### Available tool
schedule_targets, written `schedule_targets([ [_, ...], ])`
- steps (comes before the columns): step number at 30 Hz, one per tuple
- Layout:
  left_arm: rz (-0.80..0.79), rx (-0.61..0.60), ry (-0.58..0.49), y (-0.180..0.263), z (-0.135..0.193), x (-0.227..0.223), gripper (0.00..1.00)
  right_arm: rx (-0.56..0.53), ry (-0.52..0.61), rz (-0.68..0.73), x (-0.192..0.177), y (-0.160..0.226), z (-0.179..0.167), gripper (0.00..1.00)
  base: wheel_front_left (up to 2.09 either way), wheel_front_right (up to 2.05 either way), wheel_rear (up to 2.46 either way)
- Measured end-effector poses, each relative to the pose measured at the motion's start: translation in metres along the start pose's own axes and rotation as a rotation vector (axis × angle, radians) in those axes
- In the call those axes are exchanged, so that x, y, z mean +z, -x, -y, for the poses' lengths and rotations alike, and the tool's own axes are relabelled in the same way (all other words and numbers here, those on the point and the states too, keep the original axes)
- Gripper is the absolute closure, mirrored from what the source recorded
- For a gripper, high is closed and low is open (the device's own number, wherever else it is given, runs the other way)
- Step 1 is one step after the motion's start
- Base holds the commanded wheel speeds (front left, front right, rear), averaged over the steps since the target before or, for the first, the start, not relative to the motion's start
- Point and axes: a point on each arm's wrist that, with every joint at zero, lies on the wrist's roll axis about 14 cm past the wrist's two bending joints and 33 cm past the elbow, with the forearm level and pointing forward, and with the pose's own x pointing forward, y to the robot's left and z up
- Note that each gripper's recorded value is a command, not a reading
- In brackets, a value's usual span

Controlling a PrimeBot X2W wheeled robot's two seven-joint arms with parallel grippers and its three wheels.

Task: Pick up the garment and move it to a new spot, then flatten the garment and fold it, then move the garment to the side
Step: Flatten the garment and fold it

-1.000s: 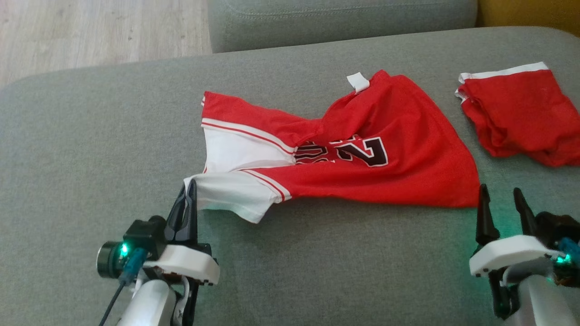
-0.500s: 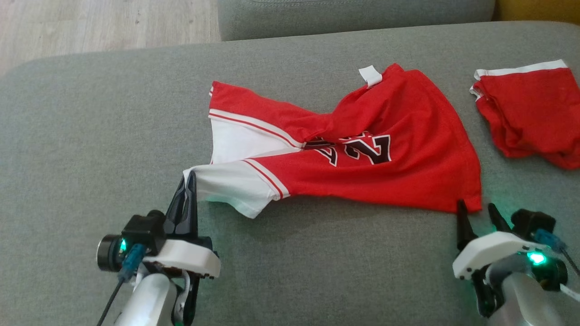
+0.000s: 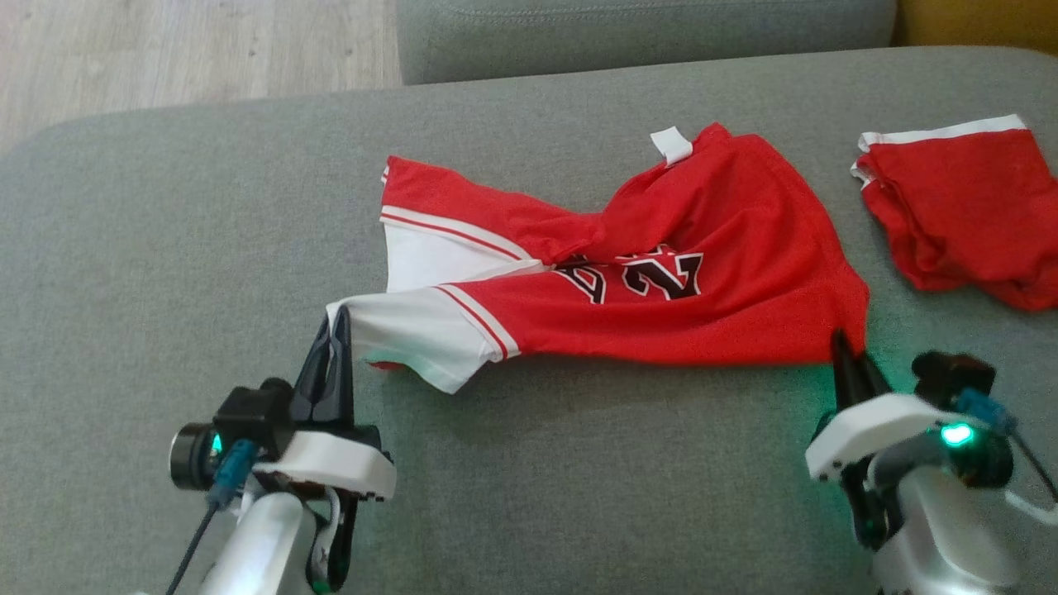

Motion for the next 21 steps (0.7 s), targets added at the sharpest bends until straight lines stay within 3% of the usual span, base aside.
schedule_targets([
  [4,0.037,-0.006,0.002,-0.002,0.0,0.014,1.0,0.015,0.006,0.134,0.043,-0.002,-0.005,1.0,0.0,0.0,0.0],
  [8,0.122,-0.028,0.002,-0.007,0.002,0.046,1.0,0.045,0.03,0.316,0.11,0.0,-0.016,1.0,0.0,0.0,0.0],
  [9,0.182,-0.051,-0.012,-0.013,0.005,0.073,1.0,0.066,0.054,0.396,0.142,0.005,-0.024,1.0,0.0,0.0,0.0],
  [11,0.255,-0.067,-0.011,-0.017,0.008,0.104,1.0,0.082,0.083,0.468,0.172,0.012,-0.032,1.0,0.0,0.0,0.0],
  [21,0.626,-0.143,0.041,0.006,0.029,0.258,1.0,0.18,0.245,0.76,0.286,0.072,-0.068,1.0,0.0,0.0,0.0],
])
